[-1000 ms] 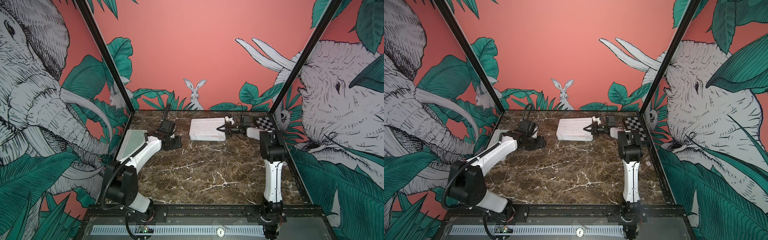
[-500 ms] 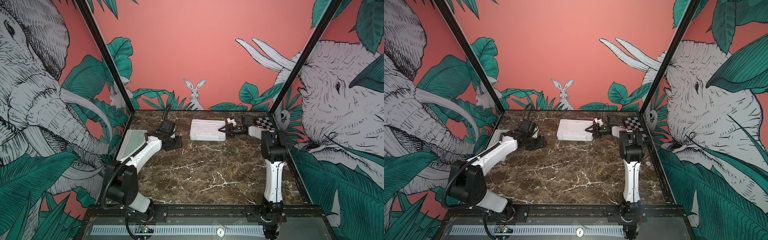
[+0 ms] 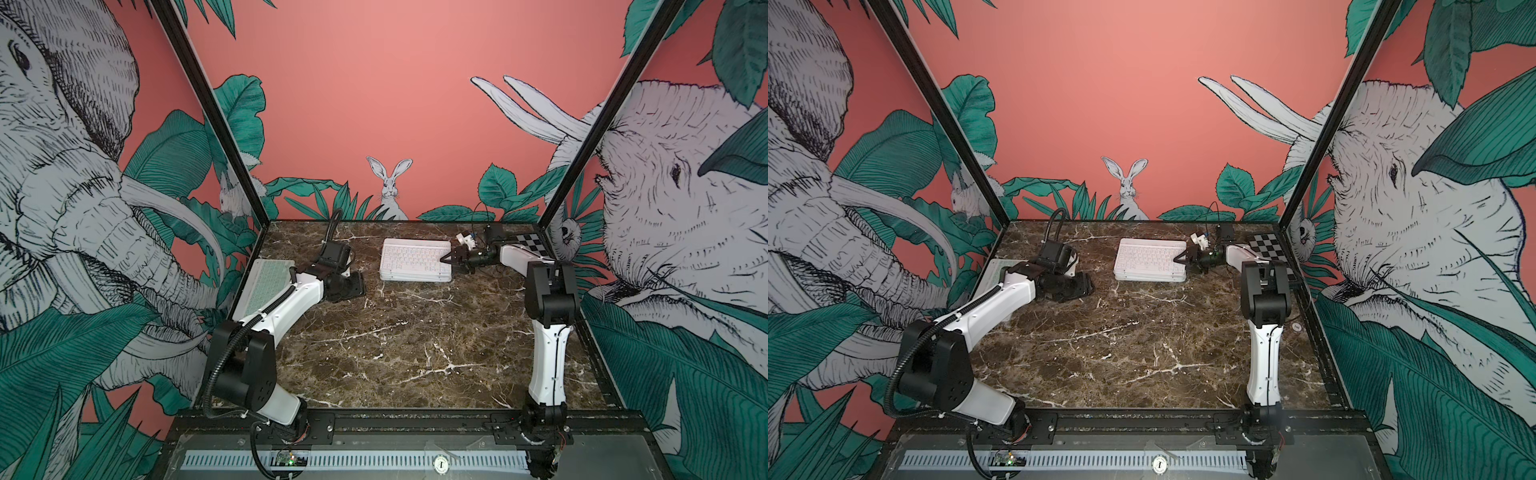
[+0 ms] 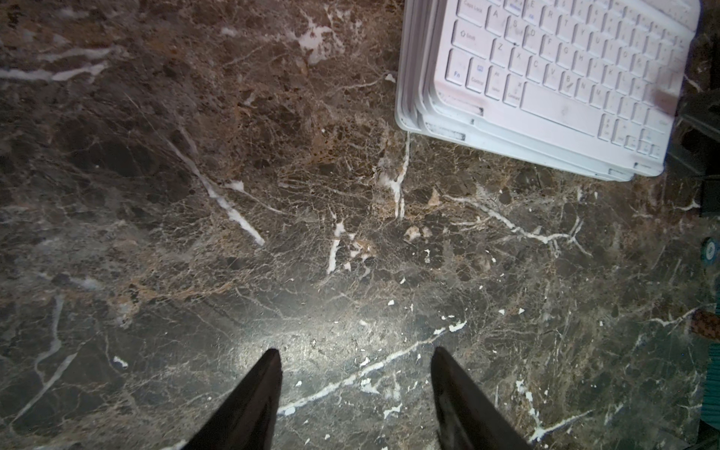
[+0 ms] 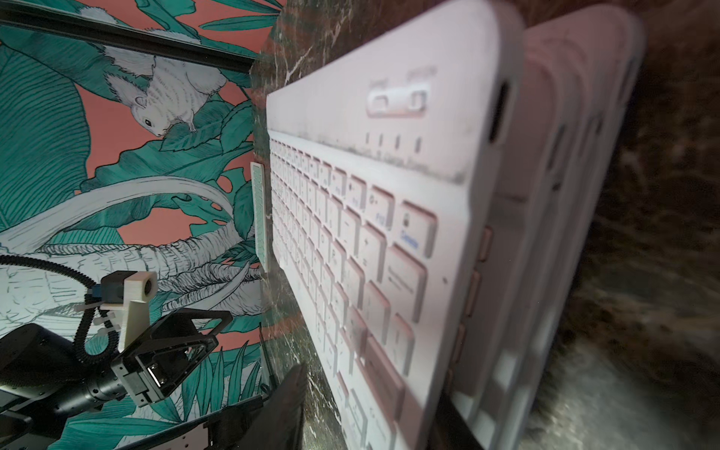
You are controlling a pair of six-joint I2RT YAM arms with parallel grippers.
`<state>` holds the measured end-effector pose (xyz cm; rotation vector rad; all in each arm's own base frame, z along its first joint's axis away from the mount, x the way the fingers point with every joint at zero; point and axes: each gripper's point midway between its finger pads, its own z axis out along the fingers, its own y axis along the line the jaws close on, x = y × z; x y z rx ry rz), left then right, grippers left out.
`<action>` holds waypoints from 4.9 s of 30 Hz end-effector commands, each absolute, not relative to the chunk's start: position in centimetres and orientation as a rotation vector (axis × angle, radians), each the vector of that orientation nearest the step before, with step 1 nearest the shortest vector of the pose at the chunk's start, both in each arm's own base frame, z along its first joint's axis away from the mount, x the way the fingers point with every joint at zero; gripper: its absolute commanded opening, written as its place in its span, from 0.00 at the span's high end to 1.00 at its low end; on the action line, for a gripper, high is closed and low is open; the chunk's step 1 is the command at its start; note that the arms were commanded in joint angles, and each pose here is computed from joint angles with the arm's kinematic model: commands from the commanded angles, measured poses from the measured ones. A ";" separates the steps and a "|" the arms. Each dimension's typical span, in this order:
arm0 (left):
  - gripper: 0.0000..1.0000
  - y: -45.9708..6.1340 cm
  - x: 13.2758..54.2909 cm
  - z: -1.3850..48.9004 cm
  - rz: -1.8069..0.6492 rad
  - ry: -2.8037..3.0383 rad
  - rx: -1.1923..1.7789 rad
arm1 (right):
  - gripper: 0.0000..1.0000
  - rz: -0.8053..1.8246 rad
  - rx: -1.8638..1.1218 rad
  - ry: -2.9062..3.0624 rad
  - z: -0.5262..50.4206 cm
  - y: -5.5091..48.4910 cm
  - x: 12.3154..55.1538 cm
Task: Stack the numeric keypads
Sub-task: Place the numeric keypad at the numeric keypad, then move the numeric keypad to the center of the board.
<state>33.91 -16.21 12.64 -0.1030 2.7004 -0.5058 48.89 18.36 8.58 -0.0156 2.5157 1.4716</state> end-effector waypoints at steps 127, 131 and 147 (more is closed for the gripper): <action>0.38 4.5 33.8 0.6 -0.082 3.001 -0.605 | 0.51 1.301 -0.109 2.301 18.0 25.6 39.7; 0.38 0.9 32.4 -0.3 -0.150 3.050 -0.523 | 0.51 1.315 -0.096 2.286 18.1 25.6 39.7; 0.38 -8.2 29.3 3.2 -0.282 3.104 -0.262 | 0.51 1.293 -0.118 2.272 19.1 25.0 38.2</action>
